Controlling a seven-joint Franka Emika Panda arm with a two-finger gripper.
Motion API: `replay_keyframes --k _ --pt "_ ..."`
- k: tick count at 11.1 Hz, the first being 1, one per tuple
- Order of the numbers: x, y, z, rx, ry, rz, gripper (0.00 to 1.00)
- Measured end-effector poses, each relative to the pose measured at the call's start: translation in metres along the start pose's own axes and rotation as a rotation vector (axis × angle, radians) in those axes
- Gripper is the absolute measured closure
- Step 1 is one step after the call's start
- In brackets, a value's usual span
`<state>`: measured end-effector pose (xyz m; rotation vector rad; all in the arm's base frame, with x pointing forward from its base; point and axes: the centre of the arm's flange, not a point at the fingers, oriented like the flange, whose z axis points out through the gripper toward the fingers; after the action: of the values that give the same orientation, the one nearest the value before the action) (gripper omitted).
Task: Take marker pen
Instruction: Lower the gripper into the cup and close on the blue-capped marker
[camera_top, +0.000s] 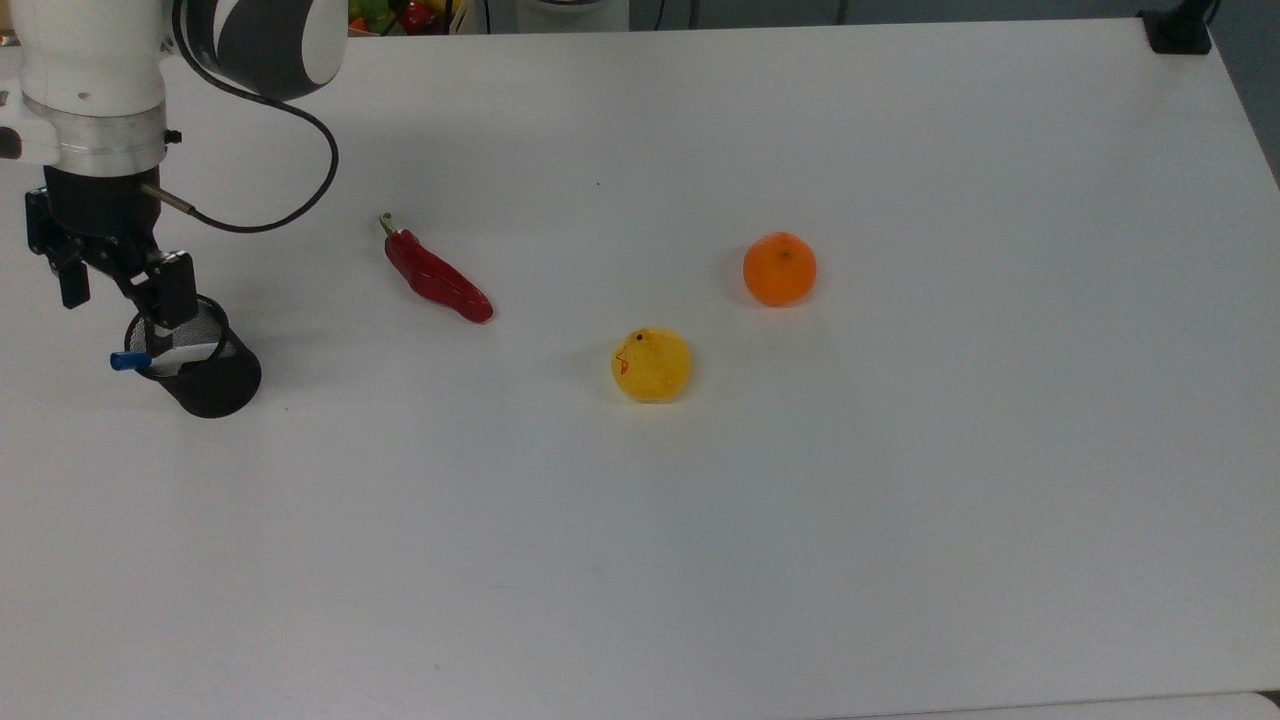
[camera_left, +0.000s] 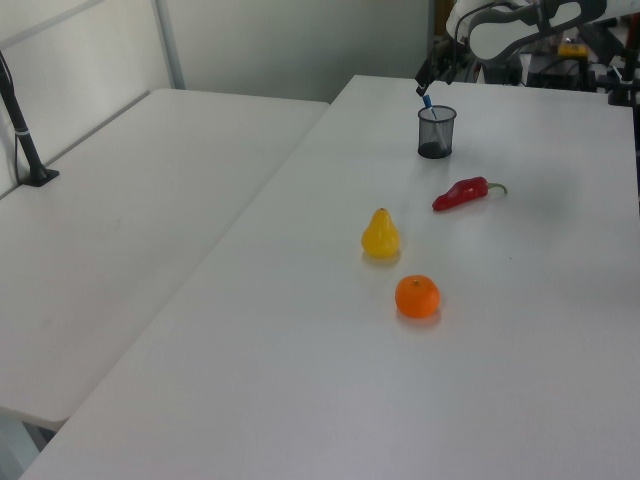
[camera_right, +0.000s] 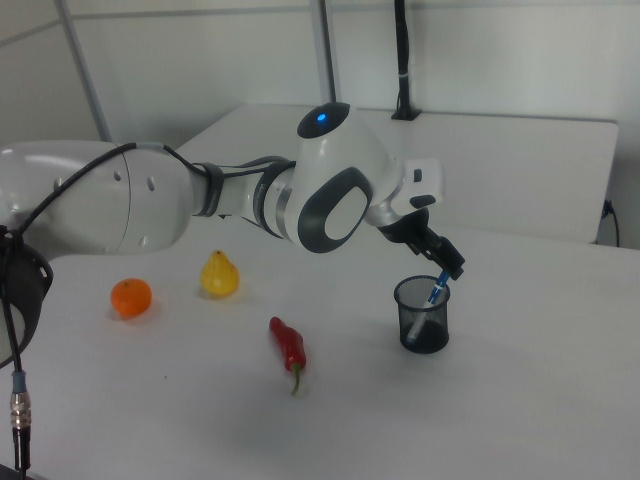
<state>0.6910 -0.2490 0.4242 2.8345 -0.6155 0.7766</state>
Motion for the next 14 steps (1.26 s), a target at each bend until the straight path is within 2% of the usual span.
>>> replay_keyframes --k 4,5,6,9,10,11,14 --pt "-0.006 -0.001 0.014 -0.020 -0.013 -0.026 0.07" --pt "-0.007 -0.002 0.018 -0.022 -0.015 -0.030 0.13" --pt "-0.005 -0.002 0.019 -0.021 -0.004 -0.028 0.29" --pt "-0.002 -0.004 0.021 -0.011 0.046 -0.020 0.36" --pt "-0.002 -0.004 0.024 -0.008 0.057 -0.019 0.44" --pt "-0.003 -0.005 0.026 -0.007 0.062 -0.018 0.46" --pt "-0.005 -0.006 0.031 -0.024 0.059 -0.049 0.67"
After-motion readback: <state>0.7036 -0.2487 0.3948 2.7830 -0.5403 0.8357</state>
